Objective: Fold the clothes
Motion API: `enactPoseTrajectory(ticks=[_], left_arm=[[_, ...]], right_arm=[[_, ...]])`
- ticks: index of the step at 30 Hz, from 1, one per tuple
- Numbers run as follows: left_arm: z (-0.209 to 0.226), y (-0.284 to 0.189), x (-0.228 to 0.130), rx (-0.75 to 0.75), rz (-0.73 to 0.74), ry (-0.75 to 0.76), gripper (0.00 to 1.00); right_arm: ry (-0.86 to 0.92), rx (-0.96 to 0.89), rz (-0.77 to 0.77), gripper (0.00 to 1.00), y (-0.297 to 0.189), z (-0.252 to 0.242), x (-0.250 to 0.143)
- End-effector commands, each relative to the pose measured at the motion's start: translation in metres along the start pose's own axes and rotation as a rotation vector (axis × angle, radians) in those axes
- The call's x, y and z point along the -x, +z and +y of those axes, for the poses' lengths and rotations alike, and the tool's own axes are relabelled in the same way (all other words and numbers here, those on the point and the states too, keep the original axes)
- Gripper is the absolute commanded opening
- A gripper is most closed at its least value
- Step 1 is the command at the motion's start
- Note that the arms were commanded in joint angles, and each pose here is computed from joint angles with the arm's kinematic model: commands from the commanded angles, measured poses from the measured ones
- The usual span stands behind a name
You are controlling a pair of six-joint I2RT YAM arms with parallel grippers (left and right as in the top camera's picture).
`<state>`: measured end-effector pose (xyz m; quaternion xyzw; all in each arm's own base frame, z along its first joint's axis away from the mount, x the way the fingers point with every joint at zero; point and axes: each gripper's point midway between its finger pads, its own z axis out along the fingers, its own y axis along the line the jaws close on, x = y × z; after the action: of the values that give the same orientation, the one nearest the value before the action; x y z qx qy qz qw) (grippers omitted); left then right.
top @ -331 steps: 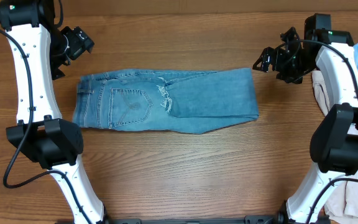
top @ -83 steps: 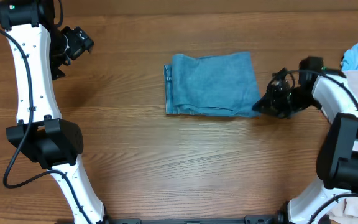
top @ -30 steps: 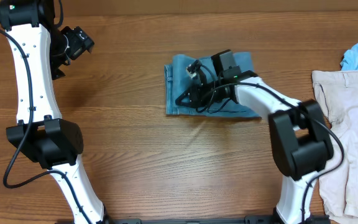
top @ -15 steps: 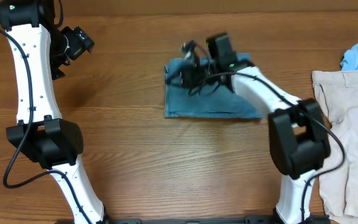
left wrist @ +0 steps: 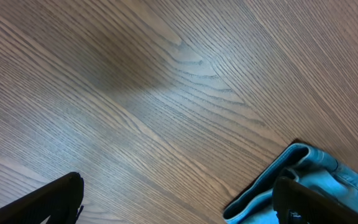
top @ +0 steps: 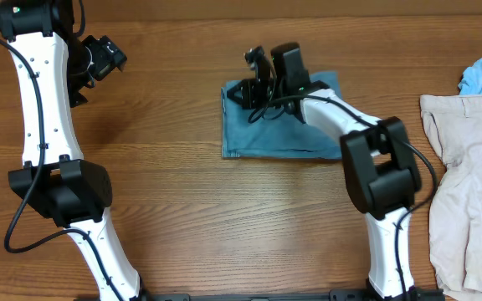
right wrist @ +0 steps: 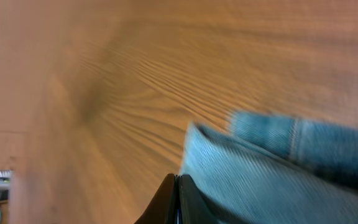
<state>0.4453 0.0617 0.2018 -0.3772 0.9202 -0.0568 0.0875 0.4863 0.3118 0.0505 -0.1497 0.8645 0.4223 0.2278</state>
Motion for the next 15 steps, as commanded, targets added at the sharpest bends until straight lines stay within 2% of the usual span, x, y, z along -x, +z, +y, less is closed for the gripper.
enactPoseTrajectory(ticks=[1, 4, 6, 9, 12, 15], left_arm=[[-0.002, -0.006, 0.001, -0.011, -0.016, 0.022, 1.00], [-0.002, -0.006, 0.001, -0.011, -0.016, 0.022, 1.00], [-0.002, -0.006, 0.001, -0.011, -0.016, 0.022, 1.00], [-0.002, -0.006, 0.001, -0.011, -0.016, 0.022, 1.00], [-0.002, -0.006, 0.001, -0.011, -0.016, 0.022, 1.00], [-0.002, -0.006, 0.001, -0.011, -0.016, 0.022, 1.00]], right_arm=[[0.062, -0.026, 0.065, 0.04, 0.026, -0.022, -0.032], [0.060, 0.061, 0.055, 0.04, 0.022, -0.001, -0.019], [0.058, 0.146, 0.022, 0.04, 0.007, 0.023, 0.012], [0.014, 0.221, -0.077, 0.04, -0.043, 0.055, 0.074], [0.010, 0.180, -0.187, 0.04, -0.101, 0.041, 0.117], [0.099, 0.096, -0.232, 0.04, -0.137, -0.008, 0.126]])
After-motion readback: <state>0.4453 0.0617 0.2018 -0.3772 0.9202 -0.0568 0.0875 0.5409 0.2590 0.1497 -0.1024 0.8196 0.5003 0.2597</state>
